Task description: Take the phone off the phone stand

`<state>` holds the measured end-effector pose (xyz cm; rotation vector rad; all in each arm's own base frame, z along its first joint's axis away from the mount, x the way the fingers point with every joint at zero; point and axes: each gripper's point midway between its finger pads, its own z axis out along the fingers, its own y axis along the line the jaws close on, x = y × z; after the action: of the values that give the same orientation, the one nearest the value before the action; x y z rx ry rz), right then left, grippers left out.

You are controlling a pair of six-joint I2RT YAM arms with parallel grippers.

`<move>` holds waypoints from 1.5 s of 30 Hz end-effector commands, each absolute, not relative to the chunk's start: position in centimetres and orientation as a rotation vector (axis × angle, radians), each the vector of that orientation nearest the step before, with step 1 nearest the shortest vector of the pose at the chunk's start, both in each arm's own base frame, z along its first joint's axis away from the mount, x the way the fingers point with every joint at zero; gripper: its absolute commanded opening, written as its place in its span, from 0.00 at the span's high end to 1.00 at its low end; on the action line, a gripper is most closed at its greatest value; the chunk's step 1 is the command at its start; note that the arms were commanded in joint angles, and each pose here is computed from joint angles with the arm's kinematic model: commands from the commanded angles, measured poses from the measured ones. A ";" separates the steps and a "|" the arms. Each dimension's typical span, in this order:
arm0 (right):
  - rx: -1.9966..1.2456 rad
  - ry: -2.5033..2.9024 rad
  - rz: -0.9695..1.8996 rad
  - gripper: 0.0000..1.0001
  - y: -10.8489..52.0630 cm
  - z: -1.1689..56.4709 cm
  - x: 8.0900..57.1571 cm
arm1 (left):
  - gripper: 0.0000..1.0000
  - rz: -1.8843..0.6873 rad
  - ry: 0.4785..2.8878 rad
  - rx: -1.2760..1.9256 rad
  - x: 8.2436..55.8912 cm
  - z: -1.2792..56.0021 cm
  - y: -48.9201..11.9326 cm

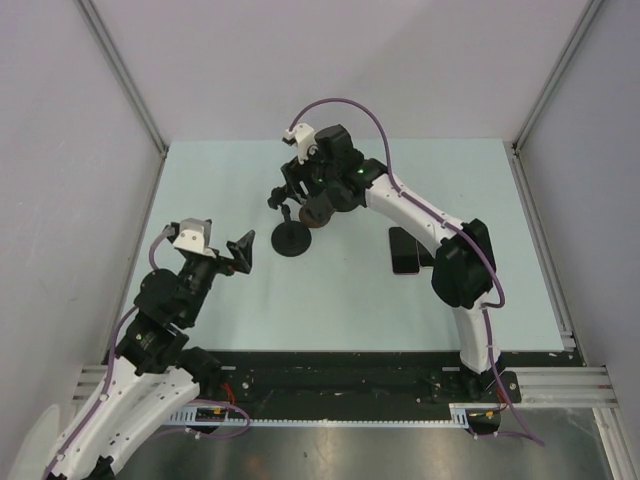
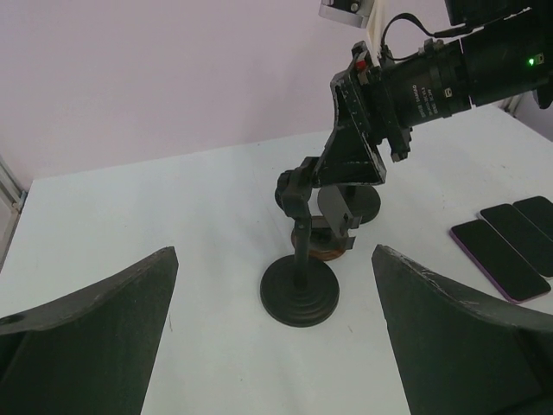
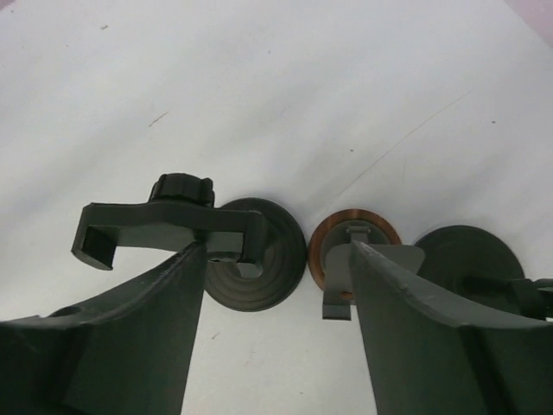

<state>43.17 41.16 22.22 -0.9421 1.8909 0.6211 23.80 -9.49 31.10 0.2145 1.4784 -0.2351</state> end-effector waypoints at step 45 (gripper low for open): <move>0.368 1.309 -0.261 0.00 -6.3 48.6 24.6 | 0.00 0.081 0.941 -0.164 12.2 51.5 5.1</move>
<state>24.20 -6.16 48.51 0.3582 1.3249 -0.2537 14.08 4.95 49.99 -0.2073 1.0286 0.0803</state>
